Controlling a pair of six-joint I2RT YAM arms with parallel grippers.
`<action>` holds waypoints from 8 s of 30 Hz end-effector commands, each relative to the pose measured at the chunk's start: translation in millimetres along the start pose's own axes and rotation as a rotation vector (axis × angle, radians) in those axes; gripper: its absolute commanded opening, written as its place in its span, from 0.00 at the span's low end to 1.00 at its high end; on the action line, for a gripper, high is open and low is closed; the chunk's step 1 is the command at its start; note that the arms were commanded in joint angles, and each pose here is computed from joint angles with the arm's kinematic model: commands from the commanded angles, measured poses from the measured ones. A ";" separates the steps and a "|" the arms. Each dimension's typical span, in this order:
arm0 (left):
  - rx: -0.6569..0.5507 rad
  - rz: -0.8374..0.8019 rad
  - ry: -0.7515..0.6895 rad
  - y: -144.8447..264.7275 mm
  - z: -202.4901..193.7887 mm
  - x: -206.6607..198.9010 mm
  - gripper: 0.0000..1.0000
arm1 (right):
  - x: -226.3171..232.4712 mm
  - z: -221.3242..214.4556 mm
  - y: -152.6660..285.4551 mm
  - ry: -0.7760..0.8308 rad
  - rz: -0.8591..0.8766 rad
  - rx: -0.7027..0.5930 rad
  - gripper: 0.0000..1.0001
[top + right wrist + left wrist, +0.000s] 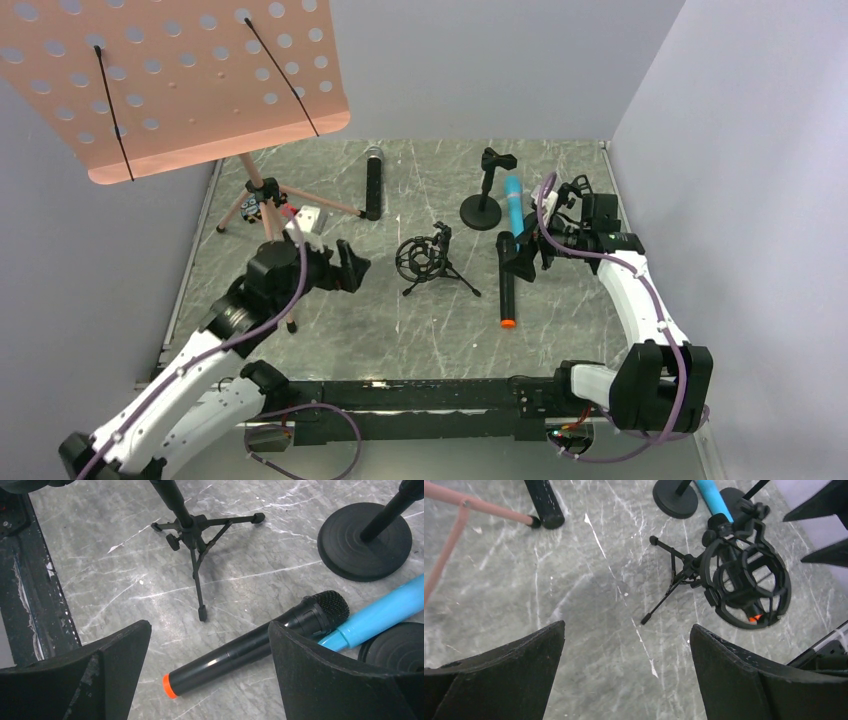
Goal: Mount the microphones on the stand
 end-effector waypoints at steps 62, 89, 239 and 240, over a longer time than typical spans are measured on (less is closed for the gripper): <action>0.765 0.392 0.036 -331.9 -59.8 156.0 0.62 | 21.9 30.6 33.3 0.242 -0.041 -0.082 0.98; 0.261 0.105 -0.116 -301.1 137.9 54.7 0.00 | 24.4 31.0 38.8 0.249 -0.031 -0.100 0.98; -0.037 -0.033 -0.477 21.6 -1.0 -11.4 0.99 | 187.2 243.5 -73.6 0.361 0.509 -0.227 0.13; -0.032 -0.035 -0.477 21.4 -1.4 -11.4 0.99 | 187.1 243.8 -74.8 0.358 0.513 -0.227 0.13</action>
Point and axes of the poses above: each gripper's point midway between its finger pads, its own y axis back along the fingers, its own x axis along the line the jaws close on, z = x × y, the point moved 3 cm from there along y, back along the fingers, and after that the axes turned 4 degrees about -y, right-handed, at the moved point
